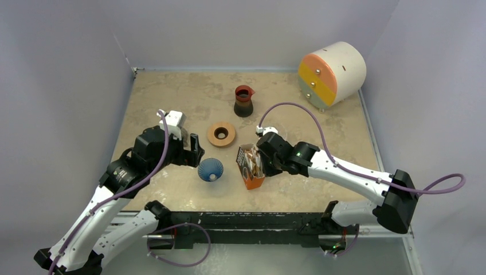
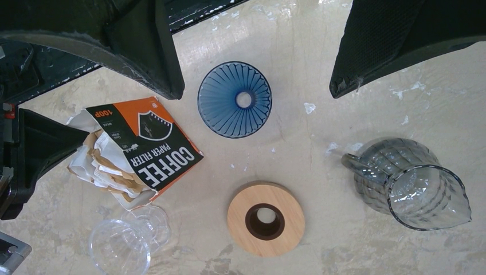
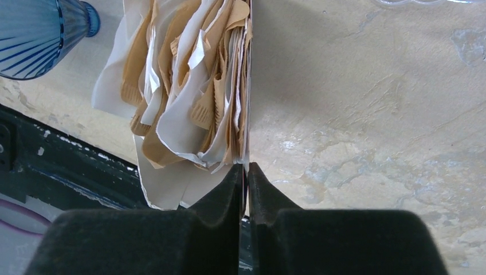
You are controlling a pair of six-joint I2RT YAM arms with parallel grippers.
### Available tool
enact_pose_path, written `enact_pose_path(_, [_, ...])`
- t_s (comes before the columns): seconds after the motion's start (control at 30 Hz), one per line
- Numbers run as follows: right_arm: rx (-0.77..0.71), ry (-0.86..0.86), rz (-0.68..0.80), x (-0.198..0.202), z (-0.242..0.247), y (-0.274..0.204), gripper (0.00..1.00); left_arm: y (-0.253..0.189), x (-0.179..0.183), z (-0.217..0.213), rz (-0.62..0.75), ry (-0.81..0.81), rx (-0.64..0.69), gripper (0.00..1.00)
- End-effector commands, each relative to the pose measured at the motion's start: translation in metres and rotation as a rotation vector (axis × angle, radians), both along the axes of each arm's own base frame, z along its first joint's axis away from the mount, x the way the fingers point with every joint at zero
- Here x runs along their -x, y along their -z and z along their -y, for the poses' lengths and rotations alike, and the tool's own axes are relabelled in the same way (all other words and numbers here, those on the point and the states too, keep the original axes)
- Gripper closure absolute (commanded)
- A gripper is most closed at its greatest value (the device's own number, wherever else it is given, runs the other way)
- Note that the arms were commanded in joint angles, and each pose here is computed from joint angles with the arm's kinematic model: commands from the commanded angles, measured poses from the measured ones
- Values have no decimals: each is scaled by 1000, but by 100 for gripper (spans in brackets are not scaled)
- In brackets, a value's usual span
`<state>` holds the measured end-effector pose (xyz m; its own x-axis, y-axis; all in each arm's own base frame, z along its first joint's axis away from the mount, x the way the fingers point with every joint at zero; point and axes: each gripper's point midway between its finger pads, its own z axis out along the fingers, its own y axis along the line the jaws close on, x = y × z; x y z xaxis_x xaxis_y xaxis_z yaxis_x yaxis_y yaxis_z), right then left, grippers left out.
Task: Place the coffee filter in the dripper
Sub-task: Pick up the coffee filter holder from the center of the board.
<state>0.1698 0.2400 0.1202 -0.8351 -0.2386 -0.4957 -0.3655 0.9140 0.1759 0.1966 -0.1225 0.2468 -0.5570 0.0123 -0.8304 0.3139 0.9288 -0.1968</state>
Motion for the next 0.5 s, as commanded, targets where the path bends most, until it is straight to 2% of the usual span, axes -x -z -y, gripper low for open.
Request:
enact_pose_path(0.0, [-16, 4, -12, 2, -3, 2, 96, -3, -2, -1, 18, -8, 6, 2])
enact_pose_path(0.03, [-19, 4, -10, 2, -3, 1, 100, -3, -2, -1, 17, -8, 5, 2])
enact_pose_path(0.47, [4, 36, 53, -1, 15, -25, 100, -3, -2, -1, 18, -12, 5, 2])
